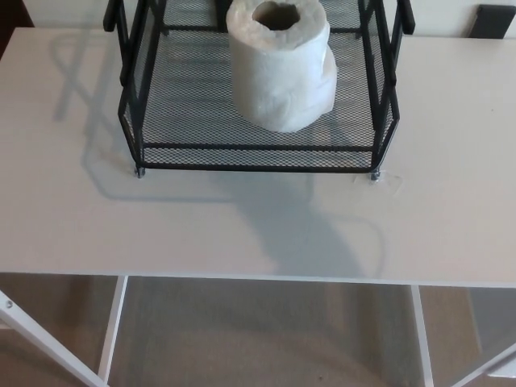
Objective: The robot walks towards a desk on which a file tray is kept in the middle and a toilet paper roll is kept on its right. The robot uses its right hand to hook on finger in the gap of the roll and grabs it, lifts it and places it on the tray.
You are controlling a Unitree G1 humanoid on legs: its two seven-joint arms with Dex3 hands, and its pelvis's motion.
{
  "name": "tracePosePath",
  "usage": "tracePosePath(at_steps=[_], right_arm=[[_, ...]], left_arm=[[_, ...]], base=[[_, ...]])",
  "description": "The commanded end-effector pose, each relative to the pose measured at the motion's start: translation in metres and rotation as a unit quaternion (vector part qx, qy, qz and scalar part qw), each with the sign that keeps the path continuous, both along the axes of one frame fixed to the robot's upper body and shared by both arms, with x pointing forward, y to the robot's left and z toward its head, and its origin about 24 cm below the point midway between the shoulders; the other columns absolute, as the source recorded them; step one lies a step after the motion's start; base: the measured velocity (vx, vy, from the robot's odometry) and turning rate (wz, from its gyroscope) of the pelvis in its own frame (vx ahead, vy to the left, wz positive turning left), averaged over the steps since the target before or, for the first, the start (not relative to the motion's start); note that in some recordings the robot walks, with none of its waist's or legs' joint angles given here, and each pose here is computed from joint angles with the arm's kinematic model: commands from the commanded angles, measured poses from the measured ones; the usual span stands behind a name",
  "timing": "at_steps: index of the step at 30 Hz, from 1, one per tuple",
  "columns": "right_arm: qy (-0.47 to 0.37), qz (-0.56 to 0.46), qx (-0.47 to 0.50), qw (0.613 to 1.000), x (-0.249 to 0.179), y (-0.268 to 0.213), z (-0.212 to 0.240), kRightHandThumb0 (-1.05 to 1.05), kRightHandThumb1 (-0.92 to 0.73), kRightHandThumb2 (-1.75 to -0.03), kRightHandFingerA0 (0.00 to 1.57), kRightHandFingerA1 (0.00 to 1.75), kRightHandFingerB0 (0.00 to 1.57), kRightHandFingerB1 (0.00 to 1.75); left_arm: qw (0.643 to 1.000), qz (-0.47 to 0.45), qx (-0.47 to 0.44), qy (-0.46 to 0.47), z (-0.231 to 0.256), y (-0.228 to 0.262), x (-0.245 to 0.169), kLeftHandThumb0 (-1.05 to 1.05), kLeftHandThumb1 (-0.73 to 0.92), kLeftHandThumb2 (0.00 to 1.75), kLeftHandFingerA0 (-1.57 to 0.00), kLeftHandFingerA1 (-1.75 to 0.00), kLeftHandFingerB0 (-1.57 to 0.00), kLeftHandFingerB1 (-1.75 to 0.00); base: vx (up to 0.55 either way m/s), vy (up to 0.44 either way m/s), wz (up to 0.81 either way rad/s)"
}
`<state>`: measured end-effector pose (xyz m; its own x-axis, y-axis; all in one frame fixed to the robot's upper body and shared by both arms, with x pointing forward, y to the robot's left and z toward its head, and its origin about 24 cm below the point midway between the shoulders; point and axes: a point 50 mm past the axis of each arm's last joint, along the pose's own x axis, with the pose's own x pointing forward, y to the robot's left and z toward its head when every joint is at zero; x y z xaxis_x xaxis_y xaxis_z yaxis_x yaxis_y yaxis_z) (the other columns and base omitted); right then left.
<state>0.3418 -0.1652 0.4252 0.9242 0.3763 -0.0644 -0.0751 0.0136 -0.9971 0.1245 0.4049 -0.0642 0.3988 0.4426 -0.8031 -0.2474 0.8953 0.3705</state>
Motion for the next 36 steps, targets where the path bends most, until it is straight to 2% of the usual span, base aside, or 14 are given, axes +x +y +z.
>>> tracePosePath(at_steps=[1, 13, 14, 15, 18, 21, 22, 23, 28, 29, 30, 31, 34, 36], right_arm=[[-0.152, -0.073, 0.246, 0.955, -0.102, -0.155, 0.044, -0.72, -0.56, -0.91, 0.21, 0.66, 0.06, 0.42], [-0.207, -0.337, 0.469, 0.79, -0.166, -0.322, -0.132, -0.69, -0.63, -0.91, 0.16, 0.5, 0.07, 0.39], [-0.208, -0.357, 0.483, 0.772, -0.17, -0.328, -0.153, -0.65, -0.6, -0.9, 0.29, 0.54, 0.11, 0.4], [-0.223, -0.404, 0.538, 0.706, -0.178, -0.341, -0.2, -0.63, -0.67, -0.61, 0.47, 0.55, 0.26, 0.3], [-0.218, -0.426, 0.57, 0.668, -0.191, -0.338, -0.261, -0.59, -0.71, -0.61, 0.58, 0.7, 0.21, 0.3], [-0.219, -0.446, 0.583, 0.643, -0.197, -0.329, -0.295, -0.58, -0.69, -0.61, 0.87, 1.12, 0.21, 0.31], [-0.207, -0.468, 0.621, 0.594, -0.198, -0.327, -0.313, -0.66, -0.63, -0.6, 0.46, 0.84, 0.21, 0.28], [-0.185, -0.482, 0.637, 0.573, -0.198, -0.323, -0.327, -0.37, -0.43, -1.01, 0.64, 0.93, 0.0, 0.49], [-0.096, -0.558, 0.596, 0.569, -0.196, -0.314, -0.364, -0.78, -0.62, -0.95, 0.32, 0.68, 0.08, 0.32], [-0.08, -0.555, 0.627, 0.542, -0.196, -0.311, -0.369, -0.68, -0.73, -0.62, 0.25, 0.68, 0.1, 0.28], [-0.075, -0.572, 0.621, 0.53, -0.196, -0.308, -0.371, -0.72, -0.56, -0.91, 0.31, 0.71, 0.08, 0.4], [-0.086, -0.581, 0.651, 0.481, -0.197, -0.305, -0.377, -0.65, -0.59, -0.58, 1.16, 1.06, 0.18, 0.36], [-0.053, -0.55, 0.767, 0.325, -0.207, -0.294, -0.407, -0.76, -0.67, -0.61, 1.04, 1.09, 0.23, 0.74], [-0.021, -0.593, 0.704, 0.39, -0.22, -0.287, -0.418, -0.75, -0.54, -0.96, 1.32, 1.07, 0.55, 0.71]], left_arm=[[0.999, -0.013, 0.03, -0.008, 0.008, 0.01, -0.005, -0.93, 0.81, 1.17, -0.28, -0.57, -0.07, -0.24], [1.0, -0.005, 0.027, -0.01, 0.005, 0.008, -0.007, -0.85, 0.77, 1.16, -0.3, -0.57, -0.04, -0.36], [1.0, -0.006, 0.026, -0.009, 0.005, 0.009, -0.007, -0.86, 0.92, 0.74, -0.33, -0.47, -0.11, -0.29], [1.0, -0.001, 0.023, -0.012, 0.005, 0.008, -0.007, -0.86, 0.77, 1.15, -0.3, -0.56, -0.04, -0.36], [1.0, 0.008, 0.013, -0.019, 0.004, 0.007, -0.009, -0.87, 0.92, 0.73, -0.32, -0.47, -0.11, -0.29], [1.0, 0.009, 0.012, -0.022, 0.003, 0.006, -0.007, -0.84, 0.76, 1.14, -0.29, -0.57, -0.04, -0.36], [0.999, 0.019, 0.011, -0.023, 0.001, 0.005, -0.007, -0.88, 0.77, 1.14, -0.31, -0.57, -0.05, -0.37], [1.0, 0.009, 0.013, -0.017, 0.001, 0.005, -0.007, -0.84, 0.76, 1.13, -0.31, -0.57, -0.07, -0.38], [1.0, -0.013, 0.023, -0.005, 0.003, 0.007, -0.01, -0.87, 0.79, 1.15, -0.26, -0.55, -0.06, -0.36], [1.0, -0.012, 0.025, -0.003, 0.002, 0.006, -0.01, -0.88, 0.92, 0.77, -0.32, -0.48, -0.1, -0.29], [1.0, -0.01, 0.024, -0.004, 0.003, 0.006, -0.009, -0.88, 0.92, 0.77, -0.32, -0.48, -0.1, -0.29], [1.0, -0.005, 0.021, -0.006, 0.003, 0.006, -0.009, -0.88, 0.92, 0.76, -0.33, -0.48, -0.11, -0.29], [1.0, 0.005, 0.017, -0.013, 0.003, 0.007, -0.009, -0.86, 0.78, 1.15, -0.3, -0.58, -0.04, -0.36], [1.0, 0.001, 0.018, -0.011, 0.002, 0.006, -0.011, -0.86, 0.78, 1.16, -0.3, -0.58, -0.04, -0.36]], base=[[0.0, 0.0, 0.0], [0.0, 0.0, 0.0], [0.0, 0.0, 0.0], [0.0, 0.0, 0.0], [0.0, 0.0, 0.0], [0.0, 0.0, 0.0], [0.0, 0.0, 0.0], [0.0, 0.0, 0.0], [0.0, 0.0, 0.0], [0.0, 0.0, 0.0], [0.0, 0.0, 0.0], [0.0, 0.0, 0.0], [0.0, 0.0, 0.0], [0.0, 0.0, 0.0]])
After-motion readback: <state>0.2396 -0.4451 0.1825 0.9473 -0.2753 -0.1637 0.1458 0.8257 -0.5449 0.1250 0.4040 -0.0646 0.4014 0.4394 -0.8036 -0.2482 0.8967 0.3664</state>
